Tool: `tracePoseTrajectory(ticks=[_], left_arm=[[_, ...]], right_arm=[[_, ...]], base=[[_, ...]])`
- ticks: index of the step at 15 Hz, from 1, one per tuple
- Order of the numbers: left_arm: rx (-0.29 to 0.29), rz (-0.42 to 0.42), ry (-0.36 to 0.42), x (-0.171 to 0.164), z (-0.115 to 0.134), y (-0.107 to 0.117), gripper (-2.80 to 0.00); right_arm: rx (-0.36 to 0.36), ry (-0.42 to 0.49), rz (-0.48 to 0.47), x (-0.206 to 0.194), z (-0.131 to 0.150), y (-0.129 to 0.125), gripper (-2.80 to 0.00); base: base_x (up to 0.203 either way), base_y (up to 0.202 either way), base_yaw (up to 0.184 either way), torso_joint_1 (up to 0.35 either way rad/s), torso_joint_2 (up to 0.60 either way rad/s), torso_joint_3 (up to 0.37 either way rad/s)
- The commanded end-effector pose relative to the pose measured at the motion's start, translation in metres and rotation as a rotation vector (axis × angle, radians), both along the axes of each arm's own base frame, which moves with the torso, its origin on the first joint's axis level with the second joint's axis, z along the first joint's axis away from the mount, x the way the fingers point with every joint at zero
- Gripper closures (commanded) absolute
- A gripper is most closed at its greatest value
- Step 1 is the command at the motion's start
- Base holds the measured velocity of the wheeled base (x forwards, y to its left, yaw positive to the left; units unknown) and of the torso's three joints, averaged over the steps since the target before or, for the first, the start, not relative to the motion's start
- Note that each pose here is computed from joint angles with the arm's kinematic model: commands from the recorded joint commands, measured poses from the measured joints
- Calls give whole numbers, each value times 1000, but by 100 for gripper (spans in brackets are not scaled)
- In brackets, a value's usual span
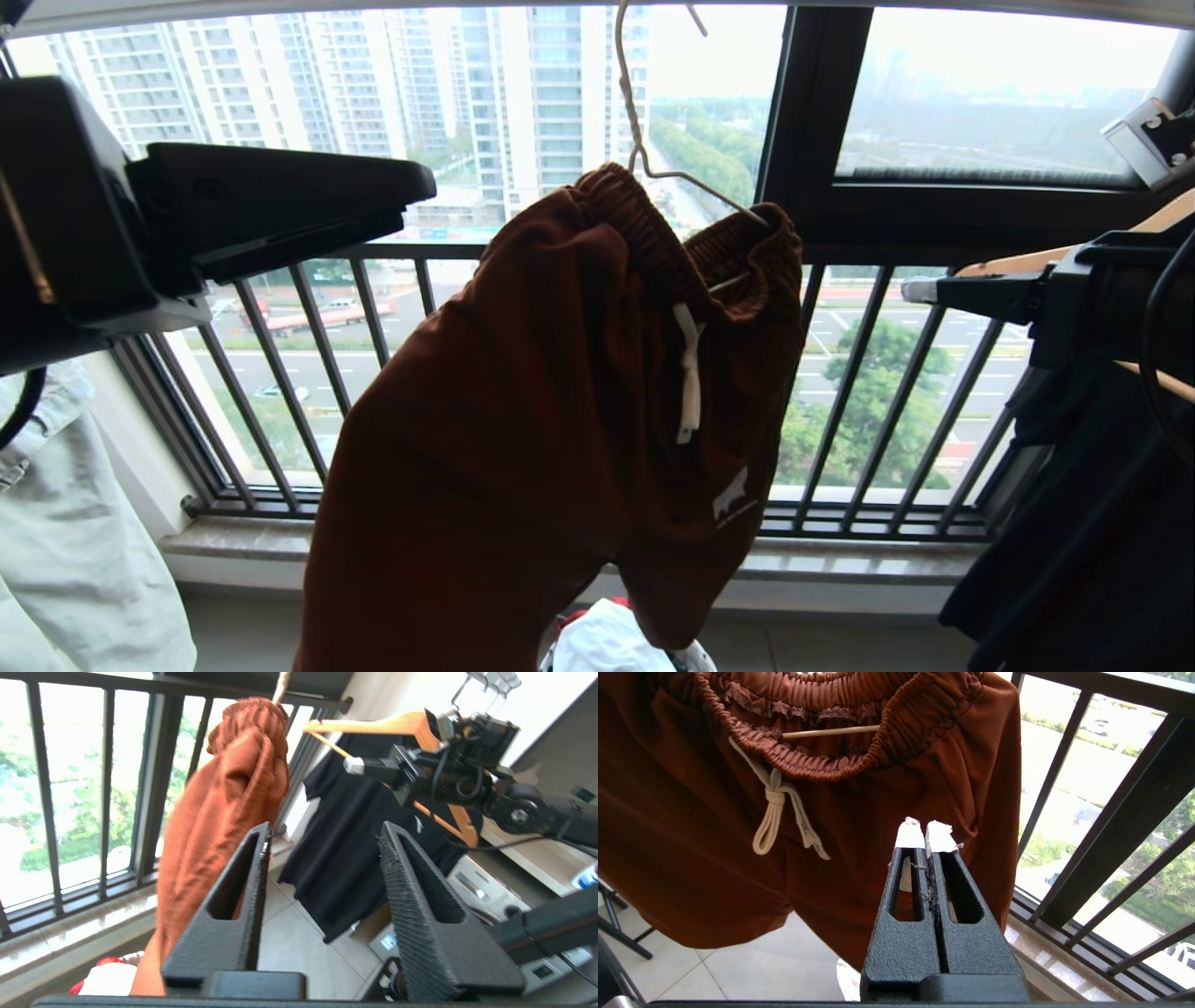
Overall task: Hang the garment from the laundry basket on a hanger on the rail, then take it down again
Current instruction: Hang the clothes rack on the clothesline, then take the clothes off the clothes rack
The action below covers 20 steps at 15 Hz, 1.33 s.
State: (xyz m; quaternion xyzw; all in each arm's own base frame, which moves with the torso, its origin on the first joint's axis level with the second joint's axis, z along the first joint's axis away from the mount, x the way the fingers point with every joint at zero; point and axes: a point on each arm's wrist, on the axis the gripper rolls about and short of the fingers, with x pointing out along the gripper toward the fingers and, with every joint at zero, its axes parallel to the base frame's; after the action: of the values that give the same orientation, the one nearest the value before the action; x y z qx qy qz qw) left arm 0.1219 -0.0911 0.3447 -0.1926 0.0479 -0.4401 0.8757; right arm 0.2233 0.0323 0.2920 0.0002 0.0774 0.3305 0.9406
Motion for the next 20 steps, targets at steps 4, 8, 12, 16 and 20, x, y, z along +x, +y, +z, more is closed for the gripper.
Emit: tracePoseTrajectory(ticks=[4,8,12,16,20], left_arm=[[57,-82,81,-13,5,-5,0],[61,-87,85,-14,5,-5,0],[60,-93,82,-15,6,-6,0],[57,-92,78,-16,6,-5,0],[61,-100,80,-16,6,-6,0]], right_arm=[[-3,-8,3,-2,1,0,0],[-9,-15,-8,-2,1,-3,0],[-9,-16,-8,-3,1,-3,0],[-10,-17,-10,-3,1,-4,0],[-10,-18,-8,-3,2,-4,0]], base=[[0,0,0,0,0,0],[0,0,0,28,-55,-29],[0,0,0,150,-315,-160],[0,0,0,151,-305,-160],[0,0,0,106,-217,-112]])
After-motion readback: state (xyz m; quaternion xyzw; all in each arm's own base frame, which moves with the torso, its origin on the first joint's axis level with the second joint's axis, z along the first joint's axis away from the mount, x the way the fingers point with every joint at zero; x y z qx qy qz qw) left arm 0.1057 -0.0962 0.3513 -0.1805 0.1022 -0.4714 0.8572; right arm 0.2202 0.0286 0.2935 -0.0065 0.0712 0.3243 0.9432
